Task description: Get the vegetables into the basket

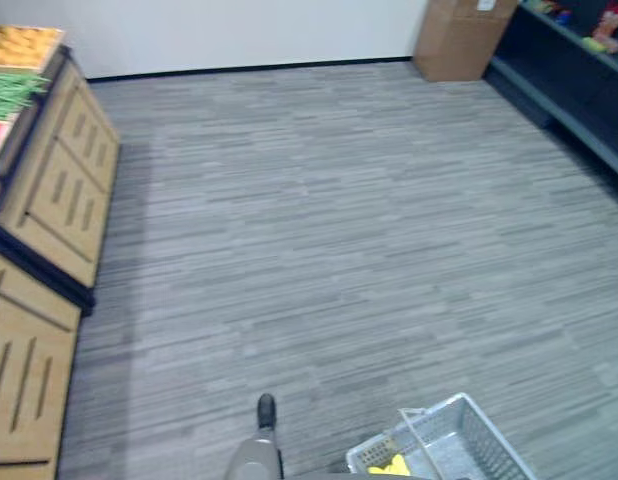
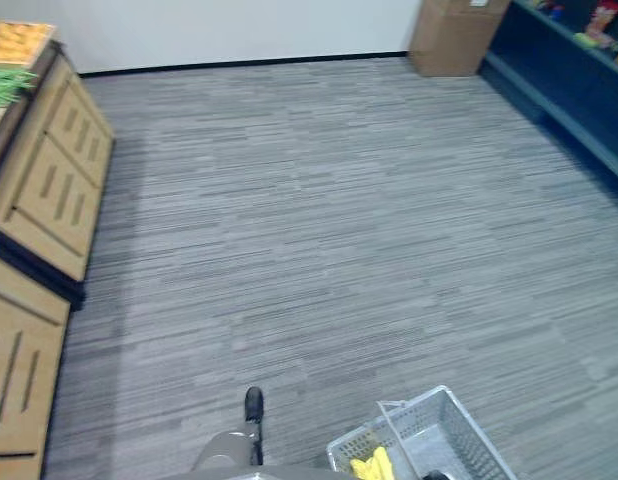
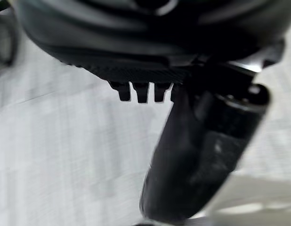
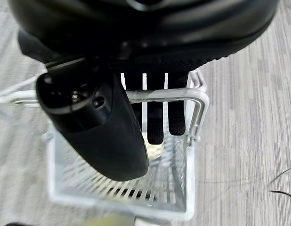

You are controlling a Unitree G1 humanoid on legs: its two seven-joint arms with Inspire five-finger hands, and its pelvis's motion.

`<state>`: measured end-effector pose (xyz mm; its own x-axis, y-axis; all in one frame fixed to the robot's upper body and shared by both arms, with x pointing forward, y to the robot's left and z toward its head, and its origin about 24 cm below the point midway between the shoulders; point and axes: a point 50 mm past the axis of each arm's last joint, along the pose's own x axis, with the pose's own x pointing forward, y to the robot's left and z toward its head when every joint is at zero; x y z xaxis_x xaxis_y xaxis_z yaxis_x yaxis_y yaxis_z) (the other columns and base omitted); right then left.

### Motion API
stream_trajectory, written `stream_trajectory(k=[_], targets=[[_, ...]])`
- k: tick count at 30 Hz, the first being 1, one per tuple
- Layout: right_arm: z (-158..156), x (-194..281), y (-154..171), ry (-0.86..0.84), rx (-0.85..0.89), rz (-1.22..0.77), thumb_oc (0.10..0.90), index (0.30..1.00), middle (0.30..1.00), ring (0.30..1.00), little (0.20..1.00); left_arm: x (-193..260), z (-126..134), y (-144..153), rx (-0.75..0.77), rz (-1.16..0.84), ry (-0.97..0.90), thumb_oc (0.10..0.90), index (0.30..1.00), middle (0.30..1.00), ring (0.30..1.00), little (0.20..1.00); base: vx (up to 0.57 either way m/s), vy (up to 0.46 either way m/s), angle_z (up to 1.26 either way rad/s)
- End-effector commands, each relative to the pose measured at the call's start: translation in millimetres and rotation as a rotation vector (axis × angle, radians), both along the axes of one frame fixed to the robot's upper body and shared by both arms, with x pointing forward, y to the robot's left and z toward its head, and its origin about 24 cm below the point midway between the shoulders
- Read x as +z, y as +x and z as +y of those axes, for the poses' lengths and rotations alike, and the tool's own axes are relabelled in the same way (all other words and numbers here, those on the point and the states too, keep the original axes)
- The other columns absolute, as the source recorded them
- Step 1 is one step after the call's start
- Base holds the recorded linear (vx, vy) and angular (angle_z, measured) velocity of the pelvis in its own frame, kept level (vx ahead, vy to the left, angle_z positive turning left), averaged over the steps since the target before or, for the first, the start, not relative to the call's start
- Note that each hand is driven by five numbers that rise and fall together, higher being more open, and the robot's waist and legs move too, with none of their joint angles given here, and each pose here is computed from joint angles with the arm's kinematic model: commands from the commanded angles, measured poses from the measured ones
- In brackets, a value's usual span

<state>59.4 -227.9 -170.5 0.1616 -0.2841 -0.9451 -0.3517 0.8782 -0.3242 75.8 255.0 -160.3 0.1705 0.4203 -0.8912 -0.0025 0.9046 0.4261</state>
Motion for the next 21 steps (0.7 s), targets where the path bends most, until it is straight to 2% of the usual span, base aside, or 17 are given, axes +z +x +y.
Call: stream_trajectory(k=[1, 10, 15, 21], targets=[[-15, 9, 27, -0.029, 0.003, -0.104, 0.4, 0.3, 0.3, 0.3, 0.3, 3, 4, 6, -0.032, -0.011, 0.032, 0.9, 1.0, 1.0, 1.0, 1.0, 0.2, 0.122, -0.03], [-16, 11, 36, -0.025, -0.004, -0.125, 0.4, 0.3, 0.3, 0.3, 0.3, 5, 4, 20, -0.066, -0.031, 0.021, 0.9, 1.0, 1.0, 1.0, 1.0, 0.17, 0.136, -0.04], [-15, 11, 36, -0.022, -0.015, -0.13, 0.4, 0.3, 0.3, 0.3, 0.3, 8, 6, 27, -0.076, -0.044, 0.023, 0.9, 1.0, 1.0, 1.0, 1.0, 0.19, 0.157, 0.31], [-17, 11, 33, -0.028, -0.029, -0.124, 0.4, 0.3, 0.3, 0.3, 0.3, 8, 4, 31, -0.088, -0.052, 0.02, 0.9, 1.0, 1.0, 1.0, 1.0, 0.28, -0.056, 0.42]])
